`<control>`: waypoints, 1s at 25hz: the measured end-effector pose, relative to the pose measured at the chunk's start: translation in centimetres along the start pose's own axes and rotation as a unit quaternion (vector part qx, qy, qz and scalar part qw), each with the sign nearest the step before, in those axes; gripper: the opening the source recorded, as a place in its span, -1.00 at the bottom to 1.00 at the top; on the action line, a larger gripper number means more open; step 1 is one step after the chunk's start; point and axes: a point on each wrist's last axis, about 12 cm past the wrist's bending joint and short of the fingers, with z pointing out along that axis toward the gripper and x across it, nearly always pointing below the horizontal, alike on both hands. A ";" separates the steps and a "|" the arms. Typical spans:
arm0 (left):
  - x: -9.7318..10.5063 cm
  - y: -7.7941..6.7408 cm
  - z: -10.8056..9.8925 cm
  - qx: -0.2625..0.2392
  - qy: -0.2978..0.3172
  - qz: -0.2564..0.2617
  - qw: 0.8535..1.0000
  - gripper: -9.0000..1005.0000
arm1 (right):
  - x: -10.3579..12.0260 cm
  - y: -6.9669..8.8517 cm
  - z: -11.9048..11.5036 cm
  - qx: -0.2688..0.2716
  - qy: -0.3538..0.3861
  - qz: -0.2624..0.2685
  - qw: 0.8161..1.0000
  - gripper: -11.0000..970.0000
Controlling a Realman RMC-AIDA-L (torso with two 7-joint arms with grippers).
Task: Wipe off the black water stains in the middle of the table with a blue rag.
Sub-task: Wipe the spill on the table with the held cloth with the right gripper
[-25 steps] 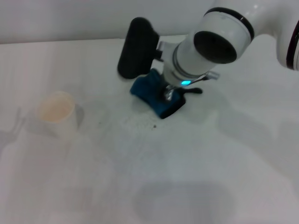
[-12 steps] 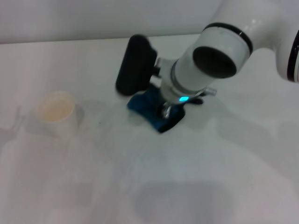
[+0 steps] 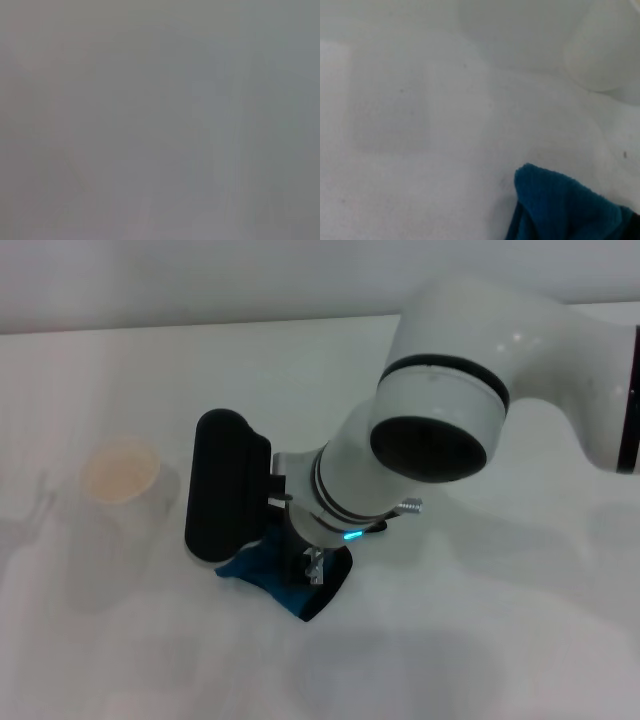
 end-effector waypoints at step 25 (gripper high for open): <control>0.0 -0.2 0.0 0.003 -0.001 -0.006 1.000 0.78 | 5.5 -7.7 0.0 0.075 0.043 0.113 0.990 -0.77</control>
